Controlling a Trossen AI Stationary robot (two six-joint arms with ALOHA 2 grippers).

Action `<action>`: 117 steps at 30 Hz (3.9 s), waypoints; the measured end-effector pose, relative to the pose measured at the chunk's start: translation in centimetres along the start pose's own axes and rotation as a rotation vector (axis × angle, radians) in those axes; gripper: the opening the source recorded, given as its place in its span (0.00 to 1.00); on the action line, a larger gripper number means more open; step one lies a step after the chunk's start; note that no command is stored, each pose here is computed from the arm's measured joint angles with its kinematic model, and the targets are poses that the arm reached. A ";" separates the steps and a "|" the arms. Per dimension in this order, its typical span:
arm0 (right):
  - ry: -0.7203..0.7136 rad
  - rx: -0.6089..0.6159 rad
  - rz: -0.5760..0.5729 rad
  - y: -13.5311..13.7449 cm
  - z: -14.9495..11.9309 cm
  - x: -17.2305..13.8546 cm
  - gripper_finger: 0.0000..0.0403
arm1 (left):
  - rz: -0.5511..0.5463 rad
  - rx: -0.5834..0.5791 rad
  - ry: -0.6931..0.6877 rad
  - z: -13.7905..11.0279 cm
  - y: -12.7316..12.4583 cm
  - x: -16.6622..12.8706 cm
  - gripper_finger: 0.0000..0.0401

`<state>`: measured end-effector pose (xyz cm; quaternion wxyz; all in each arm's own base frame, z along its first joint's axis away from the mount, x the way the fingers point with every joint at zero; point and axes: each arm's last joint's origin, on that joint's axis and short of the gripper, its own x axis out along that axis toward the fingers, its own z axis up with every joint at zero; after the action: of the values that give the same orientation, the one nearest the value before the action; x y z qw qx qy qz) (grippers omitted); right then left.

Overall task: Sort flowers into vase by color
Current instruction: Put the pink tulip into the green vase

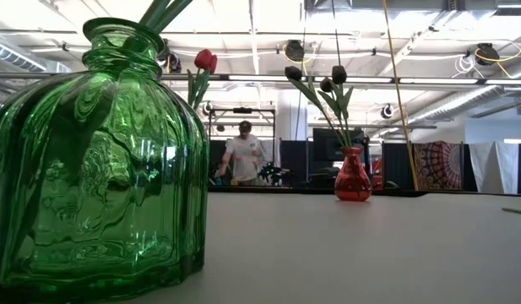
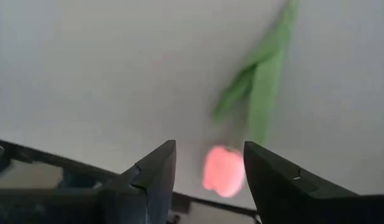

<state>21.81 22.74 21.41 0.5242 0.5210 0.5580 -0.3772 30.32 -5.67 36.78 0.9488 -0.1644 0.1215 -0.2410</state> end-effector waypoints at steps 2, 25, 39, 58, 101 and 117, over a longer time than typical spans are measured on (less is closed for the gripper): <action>-0.033 0.029 0.020 0.0 0.2 0.2 0.45 | 0.000 0.000 0.000 0.0 0.0 0.0 0.25; -0.102 0.042 -0.039 -2.8 2.7 4.8 0.45 | 0.000 -0.011 0.000 0.0 0.0 0.0 0.25; -0.102 -0.012 -0.034 -3.4 3.2 5.9 0.40 | 0.005 -0.062 -0.002 0.0 0.0 0.0 0.25; -0.076 -0.109 -0.011 -3.1 3.0 5.9 0.01 | 0.007 -0.063 -0.002 0.0 0.0 0.0 0.25; 0.077 -0.116 0.826 -11.2 8.3 -14.8 0.00 | 0.272 0.214 -0.236 3.8 -3.0 -9.5 0.25; 0.157 0.060 1.293 -10.0 10.1 -19.6 0.00 | 0.752 0.462 -0.144 3.0 -3.8 -14.7 0.25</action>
<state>12.13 7.55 37.65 0.5883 0.7922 0.1578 0.0379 17.11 -0.78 43.20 0.9883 0.0913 0.0492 0.1117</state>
